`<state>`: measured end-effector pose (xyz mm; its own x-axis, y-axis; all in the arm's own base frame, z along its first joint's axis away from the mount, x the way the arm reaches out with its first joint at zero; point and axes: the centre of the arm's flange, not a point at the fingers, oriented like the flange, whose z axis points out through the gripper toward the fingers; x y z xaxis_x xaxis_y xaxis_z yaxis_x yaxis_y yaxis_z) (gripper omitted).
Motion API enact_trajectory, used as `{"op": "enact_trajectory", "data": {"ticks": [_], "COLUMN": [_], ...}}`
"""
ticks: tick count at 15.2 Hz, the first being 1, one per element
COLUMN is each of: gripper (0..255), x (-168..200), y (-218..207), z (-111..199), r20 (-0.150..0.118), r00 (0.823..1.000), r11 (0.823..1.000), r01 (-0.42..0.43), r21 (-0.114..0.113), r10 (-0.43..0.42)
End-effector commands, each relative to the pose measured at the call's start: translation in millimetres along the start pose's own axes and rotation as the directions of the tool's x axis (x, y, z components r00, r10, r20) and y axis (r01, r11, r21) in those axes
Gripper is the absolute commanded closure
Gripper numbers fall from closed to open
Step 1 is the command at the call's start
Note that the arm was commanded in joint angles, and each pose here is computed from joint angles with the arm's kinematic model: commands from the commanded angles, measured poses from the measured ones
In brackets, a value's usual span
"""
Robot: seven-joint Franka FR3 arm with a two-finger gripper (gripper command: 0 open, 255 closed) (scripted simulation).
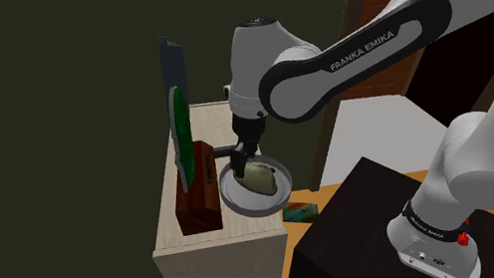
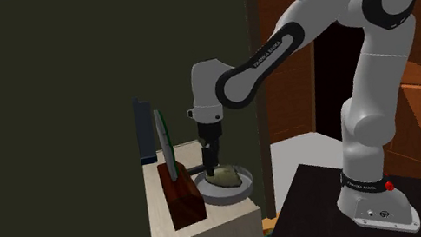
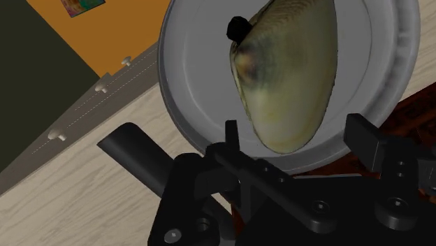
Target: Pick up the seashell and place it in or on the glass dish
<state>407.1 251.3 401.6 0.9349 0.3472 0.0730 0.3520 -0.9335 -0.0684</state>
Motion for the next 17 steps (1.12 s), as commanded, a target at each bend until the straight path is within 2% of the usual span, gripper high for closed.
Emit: {"op": "enact_trajectory", "data": {"ticks": [1, 5, 9, 17], "gripper": [0, 0, 0, 0], "x": [0.0, 0.0, 0.0, 0.0], "y": [0.0, 0.0, 0.0, 0.0], "z": [0.0, 0.0, -50.1, -50.1], "r20": [0.000, 0.000, 0.000, 0.000], "r00": [1.000, 1.000, 1.000, 1.000], "r11": [1.000, 1.000, 1.000, 1.000], "r01": [0.000, 0.000, 0.000, 0.000], "r21": [0.000, 0.000, 0.000, 0.000], "r10": [0.000, 0.000, 0.000, 0.000]}}
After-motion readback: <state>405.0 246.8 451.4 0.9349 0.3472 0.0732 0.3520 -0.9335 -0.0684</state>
